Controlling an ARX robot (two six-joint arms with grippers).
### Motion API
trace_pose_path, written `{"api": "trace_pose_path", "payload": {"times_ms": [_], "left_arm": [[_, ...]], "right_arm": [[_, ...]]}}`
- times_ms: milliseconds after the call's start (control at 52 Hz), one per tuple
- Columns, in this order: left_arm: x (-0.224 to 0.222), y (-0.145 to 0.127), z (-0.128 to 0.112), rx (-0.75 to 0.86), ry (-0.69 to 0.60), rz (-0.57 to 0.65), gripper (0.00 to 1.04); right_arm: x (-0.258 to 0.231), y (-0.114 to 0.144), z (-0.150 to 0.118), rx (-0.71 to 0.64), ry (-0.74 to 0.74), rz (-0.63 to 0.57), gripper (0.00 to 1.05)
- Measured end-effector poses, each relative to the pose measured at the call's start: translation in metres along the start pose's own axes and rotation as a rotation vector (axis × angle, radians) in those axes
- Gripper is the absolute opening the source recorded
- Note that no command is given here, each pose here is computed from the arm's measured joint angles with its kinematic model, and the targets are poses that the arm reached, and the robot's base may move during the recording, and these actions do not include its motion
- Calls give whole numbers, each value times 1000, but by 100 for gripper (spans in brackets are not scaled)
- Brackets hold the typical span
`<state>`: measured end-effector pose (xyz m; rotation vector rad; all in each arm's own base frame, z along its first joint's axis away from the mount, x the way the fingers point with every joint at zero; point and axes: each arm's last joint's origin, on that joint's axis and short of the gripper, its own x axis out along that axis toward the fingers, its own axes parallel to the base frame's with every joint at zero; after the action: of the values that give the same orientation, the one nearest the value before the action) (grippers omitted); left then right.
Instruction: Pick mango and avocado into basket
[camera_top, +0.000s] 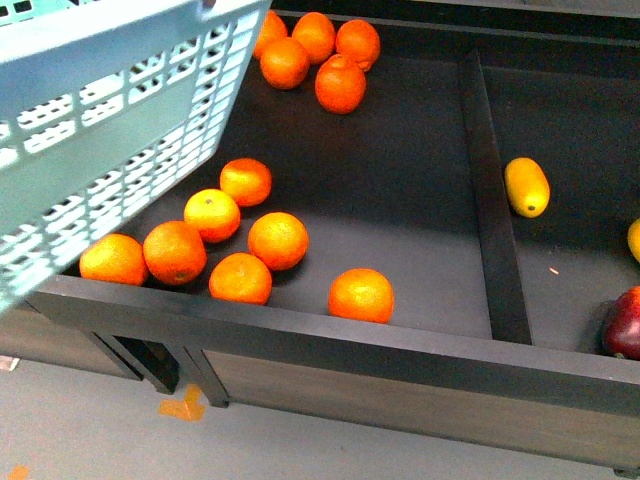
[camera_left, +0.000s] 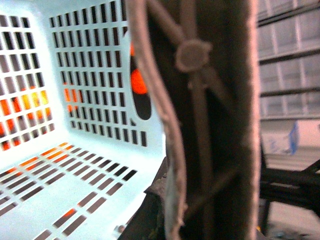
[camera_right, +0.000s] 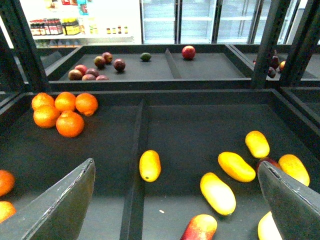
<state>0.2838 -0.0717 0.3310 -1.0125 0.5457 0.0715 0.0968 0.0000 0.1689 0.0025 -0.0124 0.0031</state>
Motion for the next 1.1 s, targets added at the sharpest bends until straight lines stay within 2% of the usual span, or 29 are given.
{"api": "trace_pose_path", "payload": {"times_ms": [77,173,269,404,558,712,1019,1058,1096], "left_arm": [[27,-13,0,121,19,6,5],[59,-38,-6,159,70,-28,5],[82,-62,-32,188,210,-103,5],[89,-79,-77,233,373,-179,5],[86,-85,-101,253,466,-234,5],[83,-82,-111,291,490,-247,5],[84,-80,-113,296,478,-234,5],[84,-80,-112,297,477,-233,5],[84,-80,-112,300,476,-234,5]], "right_arm": [[0,0,0,0,0,0,96],[0,0,0,0,0,-3,96],[0,0,0,0,0,-2,96],[0,0,0,0,0,-3,96],[0,0,0,0,0,-3,96],[0,0,0,0,0,-3,96],[0,0,0,0,1,-4,96],[1,0,-1,26,63,-48,96],[1,0,-1,83,228,-149,96]]}}
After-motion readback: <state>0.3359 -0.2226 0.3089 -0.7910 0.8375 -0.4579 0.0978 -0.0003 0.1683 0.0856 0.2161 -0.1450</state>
